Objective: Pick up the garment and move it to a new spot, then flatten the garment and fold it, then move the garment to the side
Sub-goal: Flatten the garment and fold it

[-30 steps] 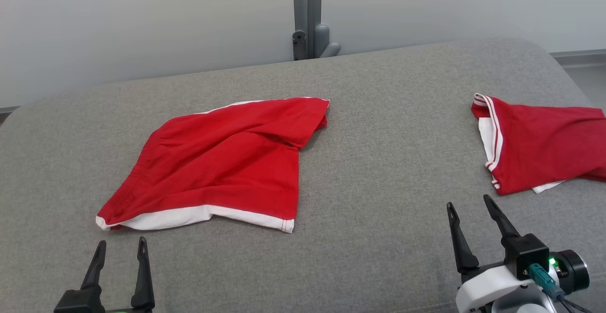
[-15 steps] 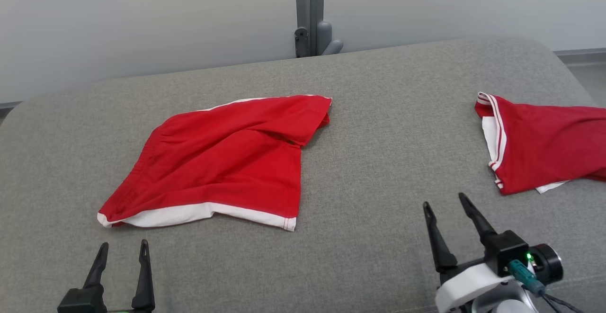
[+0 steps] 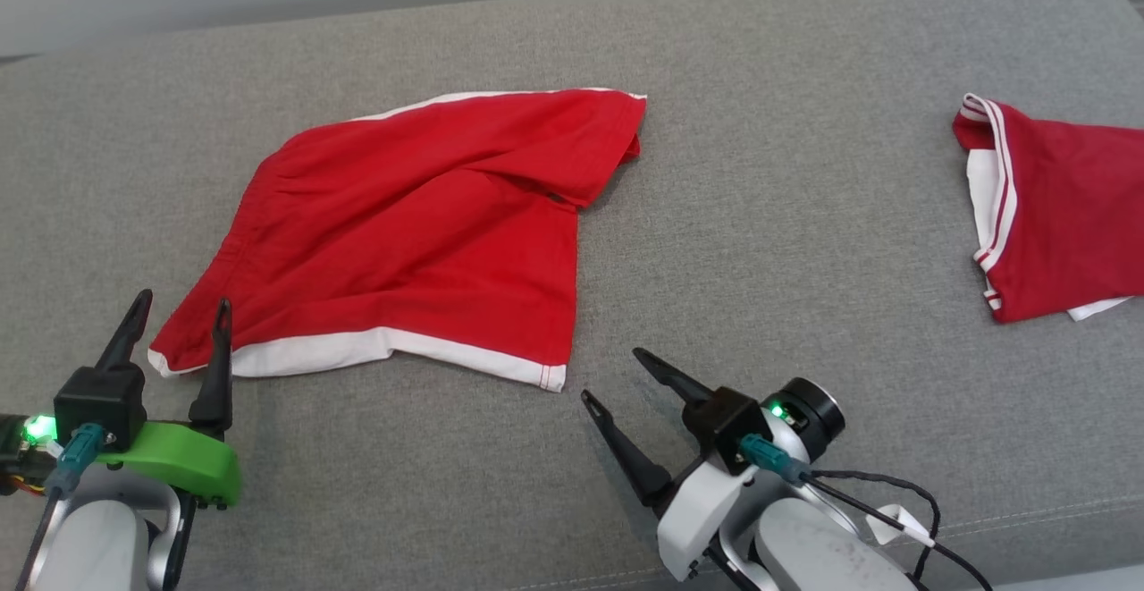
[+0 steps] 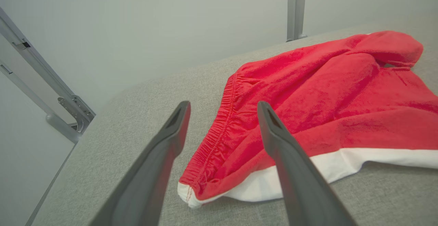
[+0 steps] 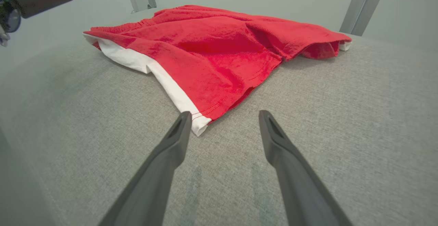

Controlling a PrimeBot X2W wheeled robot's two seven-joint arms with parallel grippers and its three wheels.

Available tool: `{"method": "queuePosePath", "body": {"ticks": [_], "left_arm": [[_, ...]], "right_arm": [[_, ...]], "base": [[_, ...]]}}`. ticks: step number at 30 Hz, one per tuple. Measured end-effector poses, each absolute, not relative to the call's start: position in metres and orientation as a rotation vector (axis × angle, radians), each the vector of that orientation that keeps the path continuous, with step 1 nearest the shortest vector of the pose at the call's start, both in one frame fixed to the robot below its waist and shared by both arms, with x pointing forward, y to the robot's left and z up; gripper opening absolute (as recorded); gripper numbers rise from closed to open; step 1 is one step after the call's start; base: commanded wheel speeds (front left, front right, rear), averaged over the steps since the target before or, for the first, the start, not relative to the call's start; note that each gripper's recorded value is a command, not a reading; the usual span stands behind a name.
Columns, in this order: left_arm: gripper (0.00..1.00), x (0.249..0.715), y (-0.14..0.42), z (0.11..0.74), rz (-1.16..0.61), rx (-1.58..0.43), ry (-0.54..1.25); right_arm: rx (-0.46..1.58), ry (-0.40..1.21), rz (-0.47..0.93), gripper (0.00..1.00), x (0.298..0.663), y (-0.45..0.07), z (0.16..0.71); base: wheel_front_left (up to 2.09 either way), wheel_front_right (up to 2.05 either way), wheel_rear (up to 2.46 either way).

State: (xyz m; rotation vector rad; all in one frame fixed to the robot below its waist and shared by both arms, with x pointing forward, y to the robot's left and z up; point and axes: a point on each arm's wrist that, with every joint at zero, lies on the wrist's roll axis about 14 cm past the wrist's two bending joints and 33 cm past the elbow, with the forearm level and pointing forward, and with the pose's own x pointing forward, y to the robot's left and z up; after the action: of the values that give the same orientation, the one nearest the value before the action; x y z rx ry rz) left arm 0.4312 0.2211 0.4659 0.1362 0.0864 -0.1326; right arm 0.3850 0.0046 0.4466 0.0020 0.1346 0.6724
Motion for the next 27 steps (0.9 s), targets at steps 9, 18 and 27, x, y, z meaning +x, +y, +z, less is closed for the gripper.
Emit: {"method": "queuePosePath", "body": {"ticks": [9, 18, 27], "left_arm": [[1.00, 0.447, 0.242, 0.430, -0.138, 0.175, 0.202], [1.00, 0.438, 0.261, 0.416, -0.124, 0.176, 0.264], [1.00, 0.424, 0.260, 0.394, -0.145, 0.138, 0.348]], "right_arm": [[0.030, 0.261, 0.804, 1.00, 0.382, 0.038, 0.408], [0.052, 0.247, 0.841, 1.00, 0.389, 0.051, 0.411], [0.052, 0.234, 0.848, 1.00, 0.396, 0.055, 0.413]], "base": [[0.00, 0.00, 0.00], [0.00, 0.00, 0.00], [0.00, 0.00, 0.00]]}}
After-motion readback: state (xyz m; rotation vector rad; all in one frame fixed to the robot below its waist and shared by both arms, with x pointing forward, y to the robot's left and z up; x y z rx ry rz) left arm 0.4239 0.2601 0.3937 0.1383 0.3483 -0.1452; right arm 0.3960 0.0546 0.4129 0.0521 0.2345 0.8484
